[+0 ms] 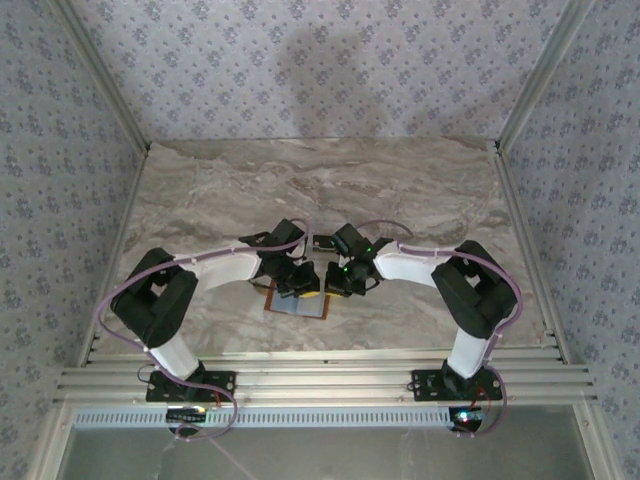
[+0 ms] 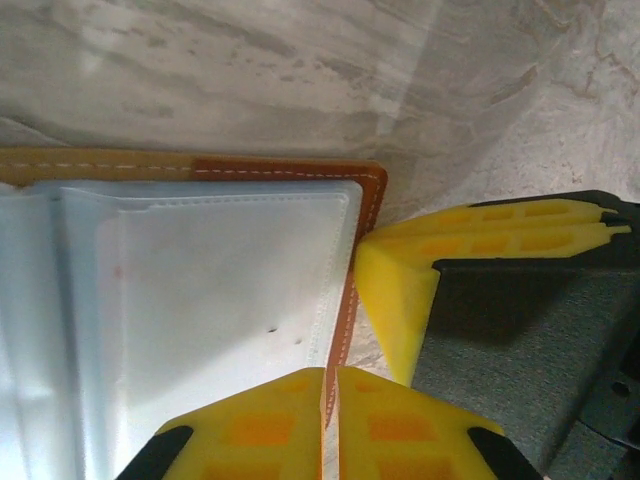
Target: Take the credit cards out of the card holder
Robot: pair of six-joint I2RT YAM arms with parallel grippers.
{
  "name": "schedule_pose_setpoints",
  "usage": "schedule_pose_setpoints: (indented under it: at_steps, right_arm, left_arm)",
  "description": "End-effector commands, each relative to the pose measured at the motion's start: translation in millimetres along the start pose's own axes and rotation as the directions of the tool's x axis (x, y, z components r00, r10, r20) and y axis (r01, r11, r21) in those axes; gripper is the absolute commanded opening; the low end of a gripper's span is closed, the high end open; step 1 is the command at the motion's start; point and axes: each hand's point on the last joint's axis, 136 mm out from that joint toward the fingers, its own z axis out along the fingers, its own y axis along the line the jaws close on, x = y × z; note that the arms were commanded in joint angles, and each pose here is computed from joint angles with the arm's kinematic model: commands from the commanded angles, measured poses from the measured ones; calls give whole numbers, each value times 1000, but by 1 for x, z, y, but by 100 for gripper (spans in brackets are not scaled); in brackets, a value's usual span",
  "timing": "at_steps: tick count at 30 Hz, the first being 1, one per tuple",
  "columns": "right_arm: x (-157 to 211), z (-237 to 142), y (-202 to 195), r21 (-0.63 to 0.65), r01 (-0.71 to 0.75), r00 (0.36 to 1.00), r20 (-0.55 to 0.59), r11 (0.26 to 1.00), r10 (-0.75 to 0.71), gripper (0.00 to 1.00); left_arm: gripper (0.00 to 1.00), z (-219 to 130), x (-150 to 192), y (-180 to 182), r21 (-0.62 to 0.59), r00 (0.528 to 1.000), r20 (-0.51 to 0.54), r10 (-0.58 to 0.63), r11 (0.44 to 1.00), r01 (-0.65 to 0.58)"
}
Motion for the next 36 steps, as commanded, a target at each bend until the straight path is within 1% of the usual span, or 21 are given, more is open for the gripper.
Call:
schedule_pose_setpoints:
  at_steps: [1, 4, 10, 15, 19, 28, 32, 34, 36]
  right_arm:
    - [7, -1, -11, 46, -26, 1000, -10, 999, 27, 8]
    - [5, 0, -11, 44, -25, 1000, -11, 999, 25, 8]
    - [3, -1, -11, 45, -24, 1000, -8, 999, 24, 8]
    - [3, -4, -14, 57, -25, 1000, -4, 998, 26, 8]
    - [3, -5, -15, 59, -24, 1000, -3, 998, 24, 8]
    - [1, -6, -16, 63, -22, 1000, -7, 998, 22, 9]
    - [0, -6, -15, 63, -20, 1000, -8, 998, 21, 9]
    - [0, -6, -15, 61, -20, 1000, -7, 998, 21, 9]
    - [0, -6, -16, 63, -21, 1000, -8, 998, 22, 9]
  left_arm:
    - [14, 10, 11, -7, 54, 999, -54, -4, 999, 7]
    - [14, 17, 18, -3, 60, 996, -88, -23, 998, 28]
    - [15, 28, 26, 11, 40, 991, -120, -58, 997, 63]
    - [15, 25, 27, 26, -47, 992, -115, -47, 998, 42]
    - [15, 17, 25, 38, -140, 995, -99, -18, 990, 4]
    - [16, 3, 17, 51, -263, 996, -64, 66, 961, -81]
    - [19, -3, 13, 54, -340, 989, -58, 135, 929, -147]
    - [23, -5, 11, 57, -391, 984, -64, 166, 903, -178]
    - [27, -4, 11, 56, -414, 978, -74, 197, 886, -210]
